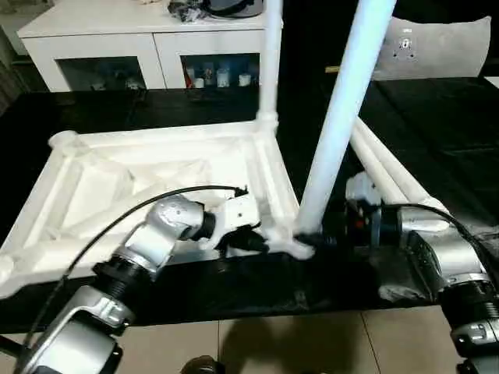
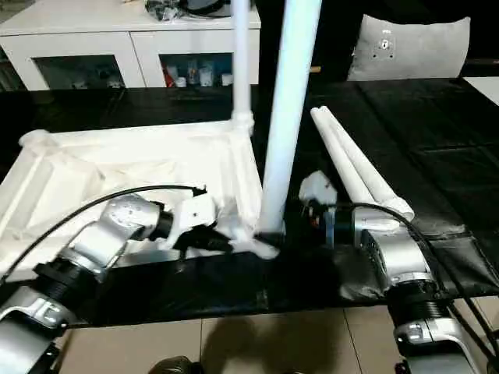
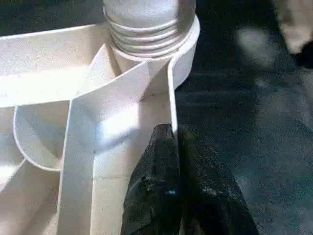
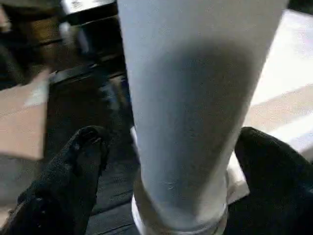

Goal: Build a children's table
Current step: Rotate leg to tighten

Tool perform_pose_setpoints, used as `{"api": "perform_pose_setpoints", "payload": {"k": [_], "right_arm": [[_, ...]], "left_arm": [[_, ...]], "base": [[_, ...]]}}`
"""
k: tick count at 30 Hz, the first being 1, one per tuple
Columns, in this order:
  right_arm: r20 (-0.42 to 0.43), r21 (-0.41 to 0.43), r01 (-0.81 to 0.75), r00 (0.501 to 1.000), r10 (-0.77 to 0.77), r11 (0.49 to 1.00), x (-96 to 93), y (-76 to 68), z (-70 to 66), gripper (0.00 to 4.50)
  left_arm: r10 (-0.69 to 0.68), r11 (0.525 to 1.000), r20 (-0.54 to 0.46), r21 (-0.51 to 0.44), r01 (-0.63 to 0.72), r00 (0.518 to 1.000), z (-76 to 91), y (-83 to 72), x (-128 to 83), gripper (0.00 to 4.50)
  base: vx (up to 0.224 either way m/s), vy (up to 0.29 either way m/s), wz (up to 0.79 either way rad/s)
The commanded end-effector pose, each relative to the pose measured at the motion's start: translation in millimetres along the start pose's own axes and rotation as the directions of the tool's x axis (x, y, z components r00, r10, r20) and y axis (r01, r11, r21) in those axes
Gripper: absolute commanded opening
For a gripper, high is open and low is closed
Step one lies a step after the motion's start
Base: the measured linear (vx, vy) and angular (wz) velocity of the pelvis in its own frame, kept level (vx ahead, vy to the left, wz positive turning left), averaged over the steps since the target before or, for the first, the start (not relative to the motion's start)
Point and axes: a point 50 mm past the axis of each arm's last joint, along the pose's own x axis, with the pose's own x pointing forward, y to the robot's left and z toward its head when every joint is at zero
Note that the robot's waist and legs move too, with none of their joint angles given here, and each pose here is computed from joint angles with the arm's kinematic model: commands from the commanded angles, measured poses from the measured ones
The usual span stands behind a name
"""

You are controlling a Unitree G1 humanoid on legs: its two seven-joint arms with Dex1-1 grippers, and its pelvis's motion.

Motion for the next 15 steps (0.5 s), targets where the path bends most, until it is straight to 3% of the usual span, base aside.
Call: {"api": "perform_pose_setpoints", "payload": {"k": [1,6,15], "right_arm": [[0.003,-0.006,-0.035,0.999,0.035,0.999,-0.3,2.4,2.4,3.93],[-0.002,0.014,-0.080,0.997,0.080,0.997,-0.3,2.6,0.9,3.48],[0.022,0.079,-0.156,0.988,0.155,0.985,6.3,9.5,-3.6,2.76]], "left_arm": [[-0.059,0.997,-0.004,0.055,0.059,0.998,8.1,-0.7,0.8,0.00],[-0.114,0.991,-0.010,0.070,0.114,0.993,6.1,-4.8,-2.3,0.00],[-0.085,0.995,0.012,0.049,0.084,0.996,4.6,-3.2,-1.2,0.00]], "base": [[0.000,0.000,0.00],[0.000,0.000,0.00],[0.000,0.000,0.00]]}}
